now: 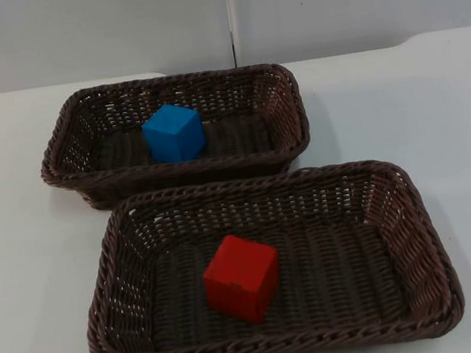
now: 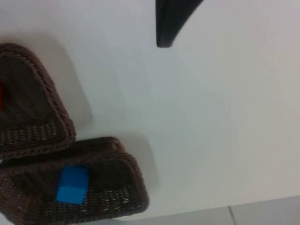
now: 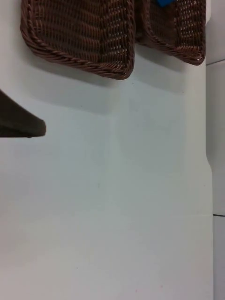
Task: Pick up one cube with the left hand and place it into the upper basket. Pick up one cube with the right hand and place it into the lower basket.
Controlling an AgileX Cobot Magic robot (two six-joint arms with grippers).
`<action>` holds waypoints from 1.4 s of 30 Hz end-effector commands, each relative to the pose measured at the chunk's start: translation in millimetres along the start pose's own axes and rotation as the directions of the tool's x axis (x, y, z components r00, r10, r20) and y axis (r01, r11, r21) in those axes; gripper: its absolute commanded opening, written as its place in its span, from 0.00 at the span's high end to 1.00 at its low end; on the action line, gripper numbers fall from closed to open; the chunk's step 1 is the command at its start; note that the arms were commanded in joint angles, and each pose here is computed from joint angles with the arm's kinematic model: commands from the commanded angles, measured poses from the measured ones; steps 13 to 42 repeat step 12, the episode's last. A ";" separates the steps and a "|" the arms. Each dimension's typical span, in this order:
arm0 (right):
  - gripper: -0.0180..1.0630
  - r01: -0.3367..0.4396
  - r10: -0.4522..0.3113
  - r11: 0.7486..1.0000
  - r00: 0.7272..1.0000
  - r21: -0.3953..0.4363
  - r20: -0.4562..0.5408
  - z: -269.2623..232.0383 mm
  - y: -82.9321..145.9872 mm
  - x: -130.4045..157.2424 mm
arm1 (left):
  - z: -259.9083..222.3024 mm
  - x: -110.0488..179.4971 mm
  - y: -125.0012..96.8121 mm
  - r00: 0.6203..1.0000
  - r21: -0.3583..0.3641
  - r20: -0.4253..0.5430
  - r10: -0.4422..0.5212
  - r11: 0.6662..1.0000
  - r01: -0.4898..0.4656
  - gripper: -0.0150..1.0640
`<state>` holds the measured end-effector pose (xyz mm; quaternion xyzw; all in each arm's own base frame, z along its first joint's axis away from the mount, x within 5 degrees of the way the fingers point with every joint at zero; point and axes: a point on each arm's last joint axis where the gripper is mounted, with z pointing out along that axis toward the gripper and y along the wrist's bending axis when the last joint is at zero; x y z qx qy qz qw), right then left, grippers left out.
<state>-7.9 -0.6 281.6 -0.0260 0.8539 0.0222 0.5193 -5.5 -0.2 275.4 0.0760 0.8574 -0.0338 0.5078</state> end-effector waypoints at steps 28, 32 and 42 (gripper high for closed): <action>0.01 -0.007 0.007 1.000 1.000 0.000 0.005 1.2 0.5 0.9 | 0.6 0.1 -0.4 0.997 -0.139 0.013 -0.075 0.987 0.076 0.01; 0.01 -0.007 0.007 1.000 1.000 0.000 0.005 1.2 0.5 0.9 | 0.6 0.1 -0.4 0.997 -0.139 0.013 -0.075 0.987 0.076 0.01; 0.01 -0.007 0.007 1.000 1.000 0.000 0.005 1.2 0.5 0.9 | 0.6 0.1 -0.4 0.997 -0.139 0.013 -0.075 0.987 0.076 0.01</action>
